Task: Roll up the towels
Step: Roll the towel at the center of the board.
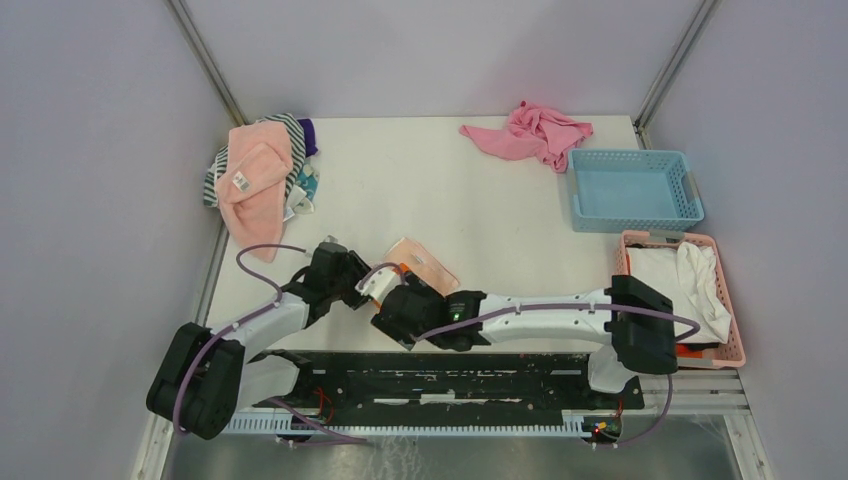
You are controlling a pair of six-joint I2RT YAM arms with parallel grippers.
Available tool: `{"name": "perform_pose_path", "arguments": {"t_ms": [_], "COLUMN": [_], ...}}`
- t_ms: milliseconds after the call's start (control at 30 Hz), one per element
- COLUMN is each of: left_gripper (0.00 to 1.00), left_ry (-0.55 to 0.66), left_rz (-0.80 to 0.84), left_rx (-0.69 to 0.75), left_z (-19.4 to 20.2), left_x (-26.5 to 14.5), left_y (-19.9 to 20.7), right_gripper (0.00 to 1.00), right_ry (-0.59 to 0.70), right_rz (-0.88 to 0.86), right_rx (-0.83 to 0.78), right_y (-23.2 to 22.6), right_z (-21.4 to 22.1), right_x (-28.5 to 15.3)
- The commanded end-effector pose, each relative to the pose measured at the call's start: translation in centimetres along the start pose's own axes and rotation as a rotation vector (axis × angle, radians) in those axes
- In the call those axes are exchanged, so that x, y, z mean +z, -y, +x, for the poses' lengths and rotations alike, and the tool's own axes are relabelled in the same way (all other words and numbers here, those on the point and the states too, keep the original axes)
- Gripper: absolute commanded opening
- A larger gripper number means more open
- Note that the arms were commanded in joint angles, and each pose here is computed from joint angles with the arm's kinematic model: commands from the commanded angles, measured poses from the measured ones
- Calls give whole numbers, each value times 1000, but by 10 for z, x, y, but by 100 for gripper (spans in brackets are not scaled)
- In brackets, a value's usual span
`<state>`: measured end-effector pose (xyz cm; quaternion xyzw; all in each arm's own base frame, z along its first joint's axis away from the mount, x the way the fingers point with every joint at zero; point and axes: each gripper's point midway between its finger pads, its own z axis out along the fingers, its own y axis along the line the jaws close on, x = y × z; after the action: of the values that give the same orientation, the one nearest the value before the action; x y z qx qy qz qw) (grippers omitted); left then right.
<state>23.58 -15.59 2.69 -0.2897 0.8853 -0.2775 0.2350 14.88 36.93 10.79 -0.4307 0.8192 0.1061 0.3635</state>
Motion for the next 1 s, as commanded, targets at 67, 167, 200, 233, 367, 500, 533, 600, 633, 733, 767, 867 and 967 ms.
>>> {"name": "perform_pose_path", "arguments": {"t_ms": [67,167,200,233,367,500,533,600,633,733,767,867,967], "left_gripper": [54,54,54,54,54,55,55,56,56,58,59,64,75], "left_ry": [30,30,30,31,31,19,18,21,22,22,23,32,49], "left_rz": [-118,-112,-109,-108,-96,-79,-80,-77,-74,-57,-50,-28,23], "left_rx": [-20,-27,-30,-32,-45,-49,-50,-56,-59,-62,-61,-61,-71], "left_z": [4,5,5,5,7,10,10,10,10,9,8,3,-3], "left_x": [1,1,1,1,1,2,1,1,1,0,-1,-6,-14], "left_y": [-35,-35,-34,-35,-34,-32,-33,-34,-34,-28,-26,-17,-4], "right_gripper": [82,85,86,86,85,79,75,68,63,48,43,19,11], "right_ry": [28,14,6,-14,-63,-136,-154,-177,-182,-167,-159,-131,-102], "right_rz": [212,229,242,253,240,193,188,177,154,33,-17,-167,-377], "right_rx": [-229,-256,-264,-281,-307,-271,-264,-251,-238,-162,-136,-40,88], "right_y": [-6,-13,-12,-12,-17,-13,-9,-4,-4,-10,-13,-15,-22], "right_z": [-17,-12,-8,-1,19,44,49,54,55,53,52,46,42], "right_x": [12,27,33,39,58,78,81,81,80,74,71,60,51]}}
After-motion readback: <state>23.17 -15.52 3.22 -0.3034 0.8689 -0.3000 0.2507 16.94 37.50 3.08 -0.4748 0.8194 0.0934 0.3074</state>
